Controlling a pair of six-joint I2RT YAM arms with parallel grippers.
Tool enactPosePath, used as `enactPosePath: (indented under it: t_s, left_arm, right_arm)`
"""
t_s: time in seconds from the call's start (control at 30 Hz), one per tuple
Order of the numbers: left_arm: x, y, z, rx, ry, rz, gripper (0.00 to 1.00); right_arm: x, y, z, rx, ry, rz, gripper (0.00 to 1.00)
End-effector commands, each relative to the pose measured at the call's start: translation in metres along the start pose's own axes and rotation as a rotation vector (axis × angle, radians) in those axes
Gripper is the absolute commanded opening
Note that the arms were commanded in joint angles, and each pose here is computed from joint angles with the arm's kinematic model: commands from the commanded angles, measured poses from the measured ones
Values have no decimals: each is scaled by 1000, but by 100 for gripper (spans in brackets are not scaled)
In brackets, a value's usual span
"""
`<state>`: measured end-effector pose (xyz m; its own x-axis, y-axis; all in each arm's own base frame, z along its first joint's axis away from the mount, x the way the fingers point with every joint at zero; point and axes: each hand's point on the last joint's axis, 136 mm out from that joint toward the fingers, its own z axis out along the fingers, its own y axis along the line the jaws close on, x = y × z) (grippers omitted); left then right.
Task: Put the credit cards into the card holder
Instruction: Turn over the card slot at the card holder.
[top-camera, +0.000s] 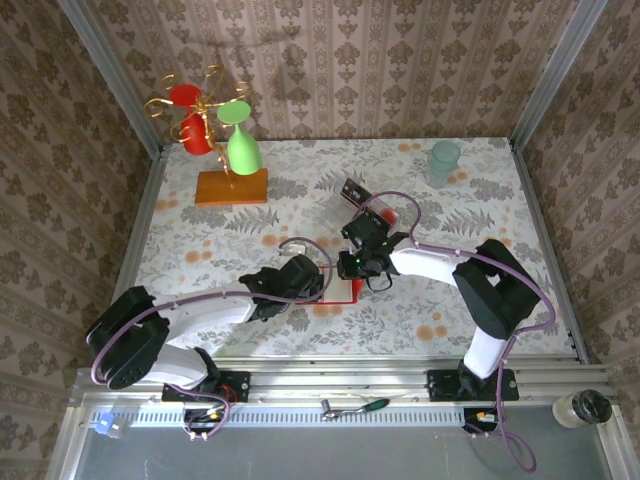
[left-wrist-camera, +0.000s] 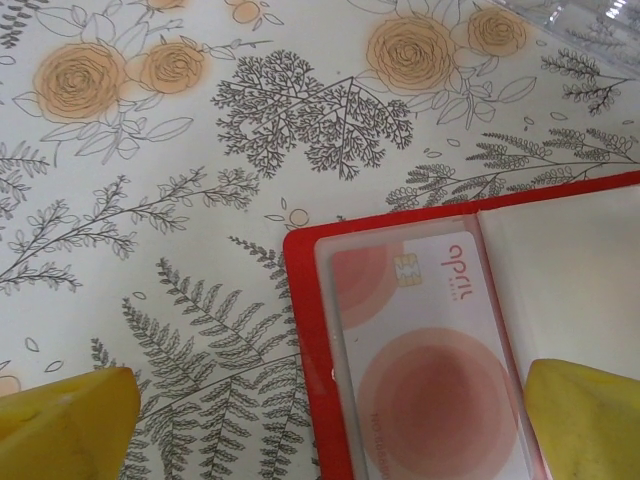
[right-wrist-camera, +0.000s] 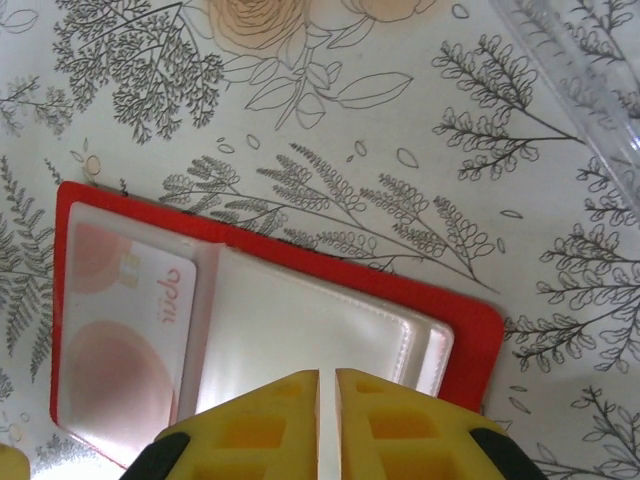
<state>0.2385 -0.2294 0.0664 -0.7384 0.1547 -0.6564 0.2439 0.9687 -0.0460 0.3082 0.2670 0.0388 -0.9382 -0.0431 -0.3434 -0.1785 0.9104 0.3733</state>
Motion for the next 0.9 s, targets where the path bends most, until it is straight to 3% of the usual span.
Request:
enactPosePath:
  t_s: [0.0,0.87]
  left_arm:
    - [-10,-14,0,32,-17,-21,100]
    - [-6,-35,12,53,4,30,100]
  right_arm:
    - [-2,-8,6,41,15,-14,13]
    - [13,11,28,-108,82,67,8]
